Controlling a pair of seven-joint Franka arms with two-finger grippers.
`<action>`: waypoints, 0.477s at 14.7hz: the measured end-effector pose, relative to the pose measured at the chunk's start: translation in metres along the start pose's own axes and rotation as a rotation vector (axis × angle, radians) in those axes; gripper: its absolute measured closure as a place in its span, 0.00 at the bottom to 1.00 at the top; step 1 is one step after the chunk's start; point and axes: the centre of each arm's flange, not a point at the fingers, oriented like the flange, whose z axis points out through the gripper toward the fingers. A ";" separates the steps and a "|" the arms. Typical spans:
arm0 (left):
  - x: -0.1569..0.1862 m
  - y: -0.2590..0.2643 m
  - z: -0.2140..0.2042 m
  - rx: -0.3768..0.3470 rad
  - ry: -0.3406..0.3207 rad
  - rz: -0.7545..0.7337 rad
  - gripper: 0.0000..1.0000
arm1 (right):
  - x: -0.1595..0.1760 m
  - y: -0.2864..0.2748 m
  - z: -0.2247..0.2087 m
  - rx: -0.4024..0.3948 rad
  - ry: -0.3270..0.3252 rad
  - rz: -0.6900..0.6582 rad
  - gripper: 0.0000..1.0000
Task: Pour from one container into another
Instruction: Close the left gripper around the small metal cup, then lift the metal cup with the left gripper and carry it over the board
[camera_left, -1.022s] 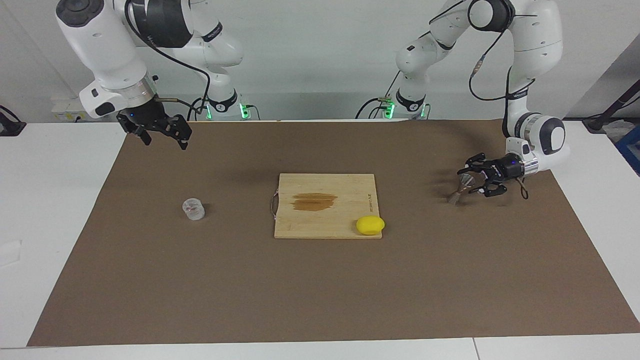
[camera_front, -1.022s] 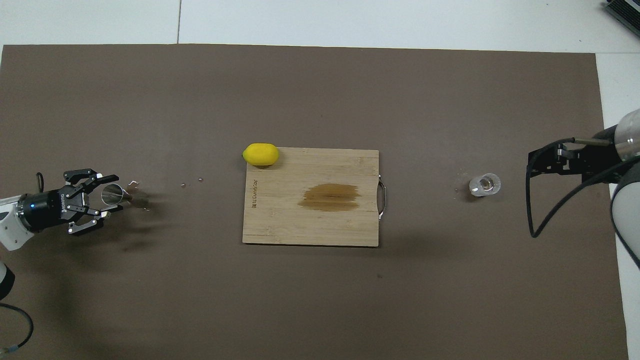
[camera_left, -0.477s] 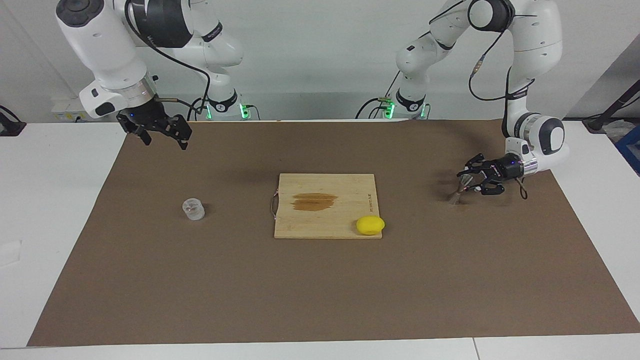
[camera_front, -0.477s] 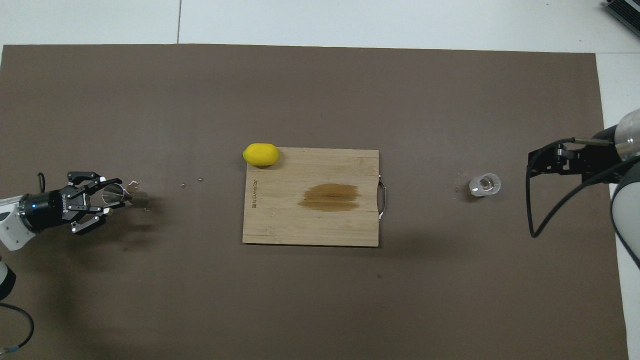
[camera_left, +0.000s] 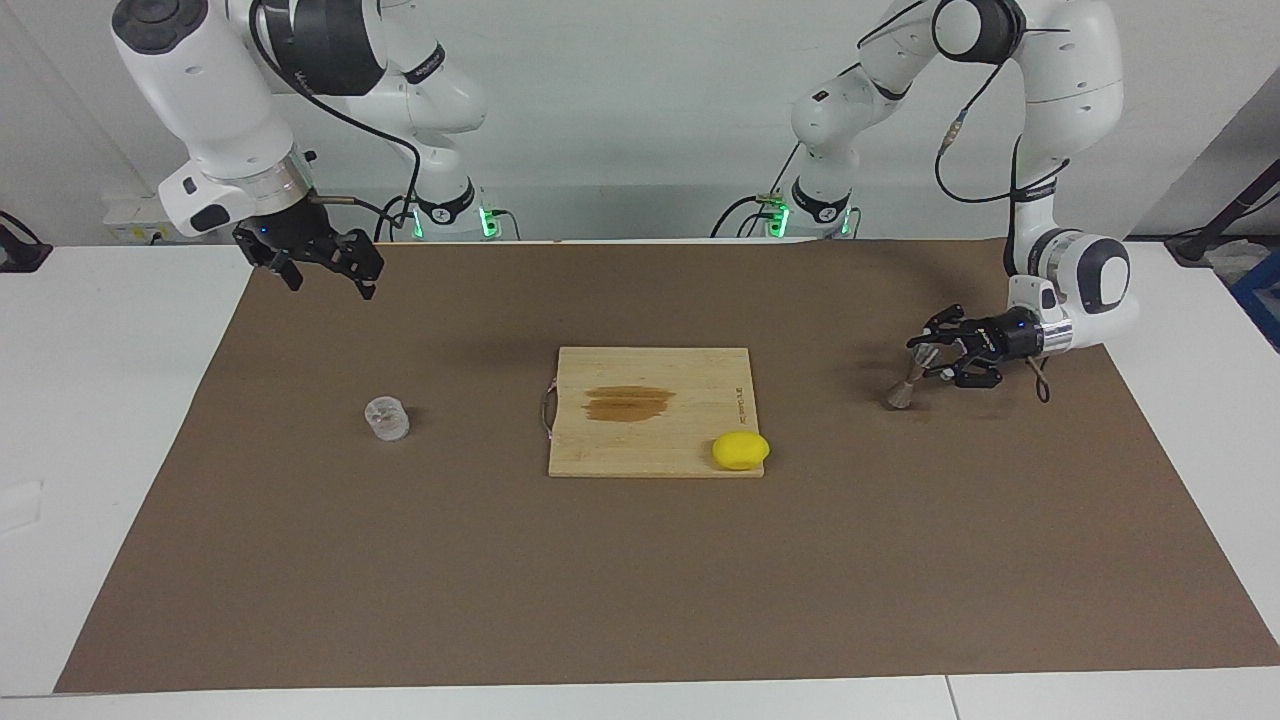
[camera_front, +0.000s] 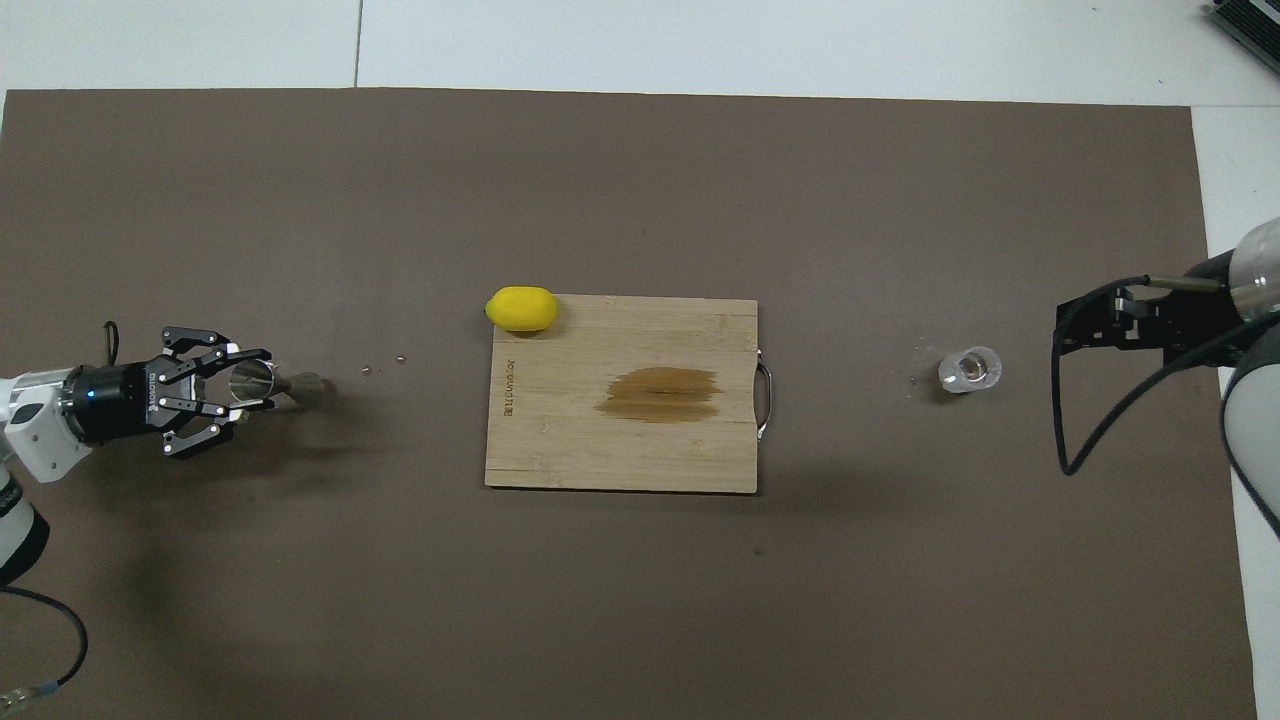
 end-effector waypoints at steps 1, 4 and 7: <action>0.001 -0.002 0.012 -0.021 0.002 0.002 0.48 | 0.000 0.000 0.000 0.000 0.000 0.000 0.00; 0.007 -0.006 0.061 -0.096 0.013 -0.002 0.48 | 0.000 0.000 0.000 0.000 0.000 0.000 0.00; 0.016 -0.007 0.122 -0.166 0.039 -0.015 0.48 | 0.000 0.001 0.000 0.000 0.000 0.004 0.00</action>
